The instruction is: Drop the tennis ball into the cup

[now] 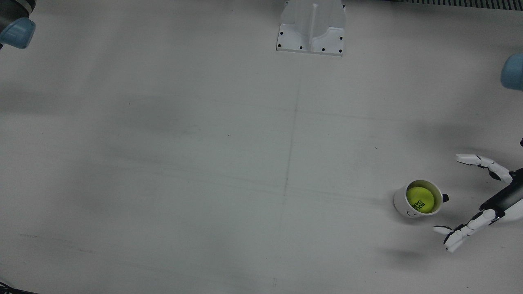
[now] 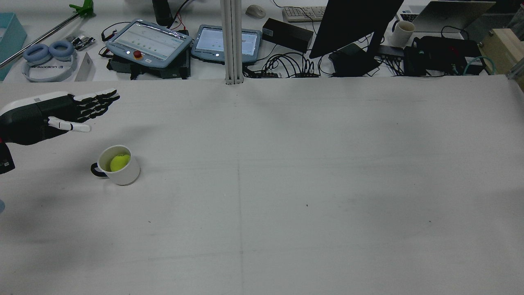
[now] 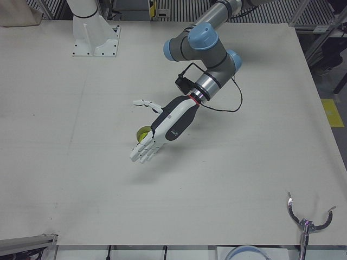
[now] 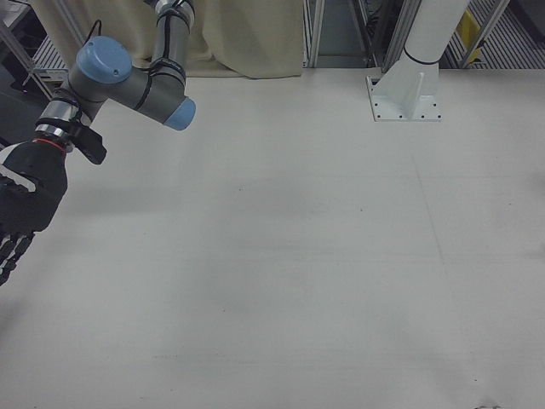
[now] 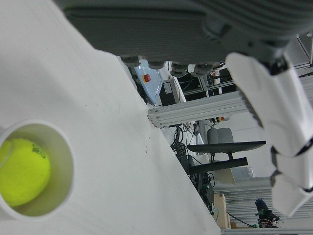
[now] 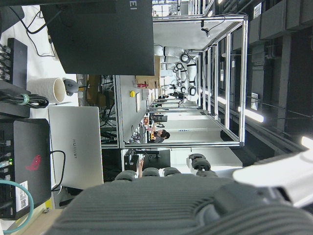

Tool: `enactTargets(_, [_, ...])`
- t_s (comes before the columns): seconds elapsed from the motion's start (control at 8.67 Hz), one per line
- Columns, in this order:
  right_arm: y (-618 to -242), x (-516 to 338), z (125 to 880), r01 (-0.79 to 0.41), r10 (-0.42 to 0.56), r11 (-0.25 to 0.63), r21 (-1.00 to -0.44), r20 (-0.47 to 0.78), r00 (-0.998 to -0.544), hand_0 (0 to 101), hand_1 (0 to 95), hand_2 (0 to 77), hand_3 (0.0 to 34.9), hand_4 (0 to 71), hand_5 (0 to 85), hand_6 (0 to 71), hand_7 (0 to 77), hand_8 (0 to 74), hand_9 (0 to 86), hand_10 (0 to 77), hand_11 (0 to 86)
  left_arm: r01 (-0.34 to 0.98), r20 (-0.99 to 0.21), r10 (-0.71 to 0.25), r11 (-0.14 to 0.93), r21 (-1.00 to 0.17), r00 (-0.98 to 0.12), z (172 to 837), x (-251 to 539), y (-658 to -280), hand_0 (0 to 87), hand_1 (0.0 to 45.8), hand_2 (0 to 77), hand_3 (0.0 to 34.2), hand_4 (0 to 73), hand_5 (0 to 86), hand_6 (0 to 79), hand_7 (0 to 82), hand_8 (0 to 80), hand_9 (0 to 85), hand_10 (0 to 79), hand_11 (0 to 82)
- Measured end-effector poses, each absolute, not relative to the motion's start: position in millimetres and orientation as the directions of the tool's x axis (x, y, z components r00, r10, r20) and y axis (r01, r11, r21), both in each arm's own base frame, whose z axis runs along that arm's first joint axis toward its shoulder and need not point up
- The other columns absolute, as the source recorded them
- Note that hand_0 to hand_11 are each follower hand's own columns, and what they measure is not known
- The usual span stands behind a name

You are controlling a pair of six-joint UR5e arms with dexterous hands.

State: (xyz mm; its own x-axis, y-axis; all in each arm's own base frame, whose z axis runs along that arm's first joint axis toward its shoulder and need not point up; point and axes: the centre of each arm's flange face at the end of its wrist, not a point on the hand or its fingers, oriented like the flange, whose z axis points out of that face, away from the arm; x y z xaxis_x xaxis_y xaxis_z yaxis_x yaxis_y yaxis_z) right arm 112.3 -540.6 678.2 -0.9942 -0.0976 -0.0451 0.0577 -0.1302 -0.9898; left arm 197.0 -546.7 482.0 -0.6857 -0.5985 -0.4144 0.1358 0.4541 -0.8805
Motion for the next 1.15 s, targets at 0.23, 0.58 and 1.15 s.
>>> enactTargets(0.23, [-541,112,678,0.058,-0.098,-0.129,-0.990,-0.045,-0.994,0,0.5,0.5,0.0,0.0,0.0,0.0,0.0,0.0,0.0,0.0,0.5,0.151,-0.406,-0.539,0.454,-0.878,-0.738,453,152,-558,38.0,14.2,24.0,0.0,3.8,0.0,12.0,14.2,1.1,1.6,0.0,0.5])
enactTargets(0.58, [-541,112,677,0.057,-0.097,-0.127,-0.990,-0.045,-0.994,0,0.5,0.5,0.0,0.0,0.0,0.0,0.0,0.0,0.0,0.0,0.5,0.238,-0.401,-0.373,0.411,-0.880,-0.837,401,40,-605,45.3,16.9,16.4,0.1,1.1,0.0,0.0,11.4,0.0,1.6,0.0,0.5])
enactTargets(1.15, [-540,113,676,0.057,-0.099,-0.126,-0.990,-0.044,-0.994,0,0.5,0.5,0.0,0.0,0.0,0.0,0.0,0.0,0.0,0.0,0.5,0.292,-0.380,-0.324,0.287,-0.912,-0.867,421,-24,-609,47.4,20.7,12.0,0.0,1.1,0.0,0.0,10.4,0.0,1.1,0.0,0.5])
